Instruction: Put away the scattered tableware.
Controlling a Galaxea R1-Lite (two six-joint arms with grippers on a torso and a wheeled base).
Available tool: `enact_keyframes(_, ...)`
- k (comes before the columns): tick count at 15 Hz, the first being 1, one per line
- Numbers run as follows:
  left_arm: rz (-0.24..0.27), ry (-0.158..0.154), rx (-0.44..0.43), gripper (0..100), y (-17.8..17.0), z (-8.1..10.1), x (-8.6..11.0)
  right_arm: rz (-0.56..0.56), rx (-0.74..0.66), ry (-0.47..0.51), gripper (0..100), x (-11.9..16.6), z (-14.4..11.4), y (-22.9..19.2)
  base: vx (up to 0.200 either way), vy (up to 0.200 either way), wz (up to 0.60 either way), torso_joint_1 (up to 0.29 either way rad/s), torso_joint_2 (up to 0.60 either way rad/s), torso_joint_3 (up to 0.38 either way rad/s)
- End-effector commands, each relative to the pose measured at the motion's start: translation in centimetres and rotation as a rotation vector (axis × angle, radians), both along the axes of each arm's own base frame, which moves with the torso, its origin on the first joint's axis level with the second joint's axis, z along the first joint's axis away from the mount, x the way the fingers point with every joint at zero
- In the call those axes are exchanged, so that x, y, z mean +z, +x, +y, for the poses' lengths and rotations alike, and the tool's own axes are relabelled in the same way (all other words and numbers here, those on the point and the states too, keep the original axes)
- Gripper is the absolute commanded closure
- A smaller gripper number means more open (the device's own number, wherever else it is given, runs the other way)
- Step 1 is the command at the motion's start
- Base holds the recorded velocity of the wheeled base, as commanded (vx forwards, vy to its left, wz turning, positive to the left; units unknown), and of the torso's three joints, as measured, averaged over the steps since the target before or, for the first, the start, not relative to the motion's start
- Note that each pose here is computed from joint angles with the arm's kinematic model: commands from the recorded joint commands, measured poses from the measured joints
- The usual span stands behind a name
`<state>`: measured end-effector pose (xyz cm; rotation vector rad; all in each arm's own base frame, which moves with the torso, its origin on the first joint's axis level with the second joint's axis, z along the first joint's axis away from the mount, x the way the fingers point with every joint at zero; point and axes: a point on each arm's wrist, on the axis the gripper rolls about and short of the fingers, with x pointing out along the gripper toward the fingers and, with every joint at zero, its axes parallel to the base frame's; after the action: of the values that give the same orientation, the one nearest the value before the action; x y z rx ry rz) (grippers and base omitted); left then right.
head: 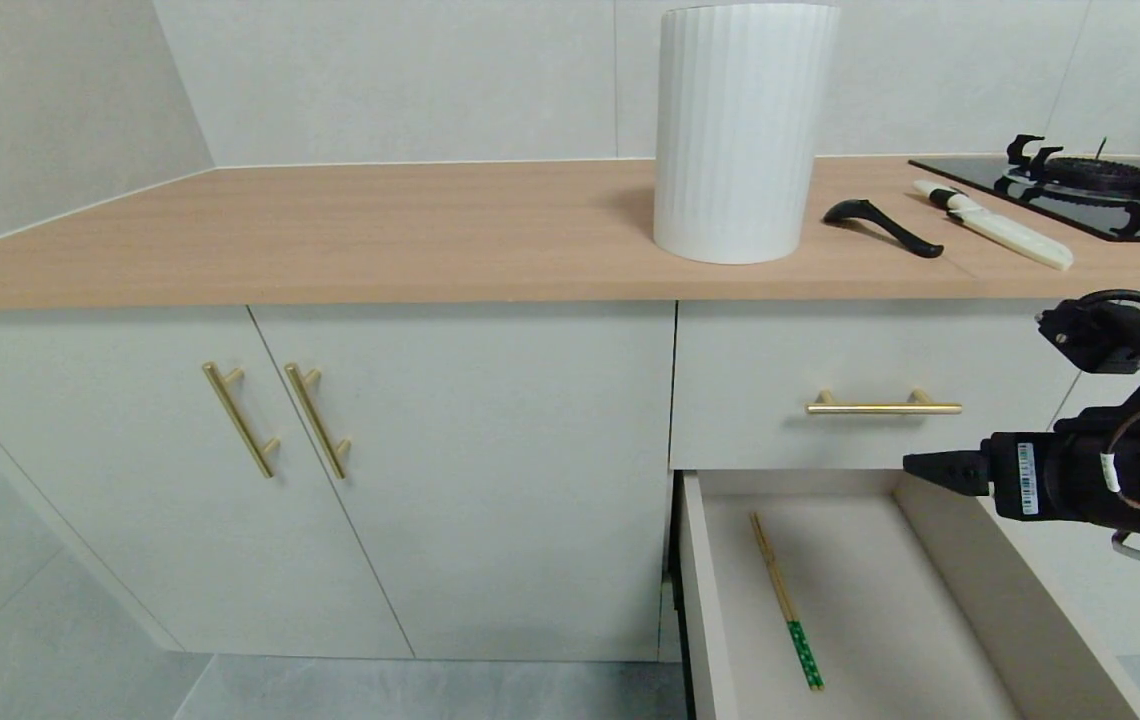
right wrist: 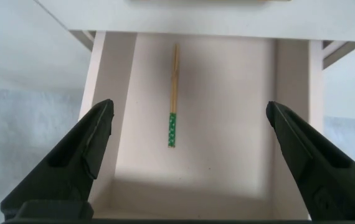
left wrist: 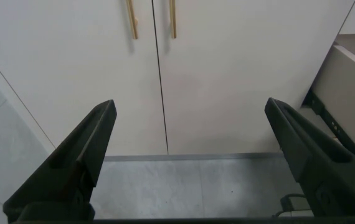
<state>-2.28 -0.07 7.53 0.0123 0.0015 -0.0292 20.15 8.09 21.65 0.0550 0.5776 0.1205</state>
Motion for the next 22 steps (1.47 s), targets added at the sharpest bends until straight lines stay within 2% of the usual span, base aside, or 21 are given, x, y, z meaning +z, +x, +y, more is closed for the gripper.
enact_keyframes(1, 0.000, 0.000, 0.000, 0, 0.00, 0.00, 0.00, 0.000, -0.003, -0.002, 0, -0.02, -0.13, -0.07, 0.000, 0.000, 0.00, 0.000, 0.00, 0.000)
enact_keyframes(7, 0.000, 0.000, 0.000, 0, 0.00, 0.00, 0.00, -0.001, -0.015, -0.007, 0, -0.02, -0.44, 0.05, 0.000, 0.000, 0.00, 0.065, -0.20, -0.189)
enact_keyframes(22, 0.000, 0.000, 0.000, 0, 0.00, 0.00, 0.00, 0.023, -0.004, -0.028, 0, -0.69, -0.33, 0.21, 0.000, 0.000, 0.00, 0.175, -0.49, -0.291)
